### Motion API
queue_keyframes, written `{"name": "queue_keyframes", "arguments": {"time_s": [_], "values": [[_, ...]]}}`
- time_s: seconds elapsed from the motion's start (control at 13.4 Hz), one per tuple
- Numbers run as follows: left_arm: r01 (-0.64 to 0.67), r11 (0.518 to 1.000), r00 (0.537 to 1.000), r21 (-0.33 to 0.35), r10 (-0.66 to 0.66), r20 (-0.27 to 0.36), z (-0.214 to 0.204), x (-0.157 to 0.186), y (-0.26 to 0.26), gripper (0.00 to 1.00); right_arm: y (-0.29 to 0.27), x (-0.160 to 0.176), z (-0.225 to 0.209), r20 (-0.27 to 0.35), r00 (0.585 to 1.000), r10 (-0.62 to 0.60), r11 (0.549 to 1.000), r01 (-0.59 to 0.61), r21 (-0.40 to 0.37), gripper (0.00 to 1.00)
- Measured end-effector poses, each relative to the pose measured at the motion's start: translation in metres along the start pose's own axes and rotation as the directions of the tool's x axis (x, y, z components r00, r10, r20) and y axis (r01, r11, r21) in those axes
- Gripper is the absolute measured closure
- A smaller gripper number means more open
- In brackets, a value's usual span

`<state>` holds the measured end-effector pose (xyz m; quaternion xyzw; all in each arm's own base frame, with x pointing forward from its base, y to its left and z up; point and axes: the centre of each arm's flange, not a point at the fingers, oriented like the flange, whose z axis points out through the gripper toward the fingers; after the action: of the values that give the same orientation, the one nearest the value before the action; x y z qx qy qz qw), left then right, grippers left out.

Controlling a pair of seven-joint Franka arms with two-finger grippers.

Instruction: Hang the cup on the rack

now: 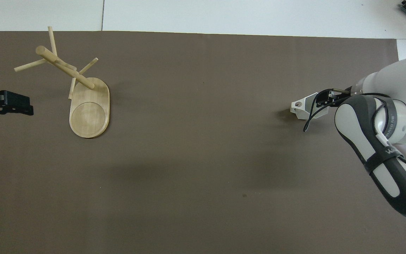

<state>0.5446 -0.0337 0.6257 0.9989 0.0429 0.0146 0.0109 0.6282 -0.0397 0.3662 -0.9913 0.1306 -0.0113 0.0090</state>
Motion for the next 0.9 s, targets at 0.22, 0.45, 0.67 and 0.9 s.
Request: {"name": "queue_keyframes", "arguments": {"time_s": [0.22, 0.45, 0.67, 0.9], "values": [[-0.013, 1.000, 1.000, 0.000, 0.013, 0.000, 0.0001, -0.0011, 0.0072, 0.00, -0.0001, 0.0000, -0.0001, 0.000, 1.000, 0.002, 1.000, -0.002, 0.002, 0.18], [-0.025, 1.000, 1.000, 0.000, 0.025, 0.000, 0.0001, -0.0009, 0.0059, 0.00, -0.0018, -0.0002, -0.0002, 0.007, 1.000, 0.028, 0.999, -0.028, 0.038, 0.33], [-0.092, 0.996, 0.996, 0.000, 0.092, 0.000, 0.0000, -0.0003, 0.0017, 0.00, -0.0022, -0.0002, -0.0002, 0.007, 1.000, 0.030, 0.999, -0.031, 0.042, 0.51], [-0.100, 0.995, 0.995, 0.000, 0.100, 0.000, 0.0000, -0.0001, 0.0009, 0.00, -0.0022, -0.0002, -0.0002, 0.008, 0.999, 0.031, 0.999, -0.031, 0.043, 0.61]]}}
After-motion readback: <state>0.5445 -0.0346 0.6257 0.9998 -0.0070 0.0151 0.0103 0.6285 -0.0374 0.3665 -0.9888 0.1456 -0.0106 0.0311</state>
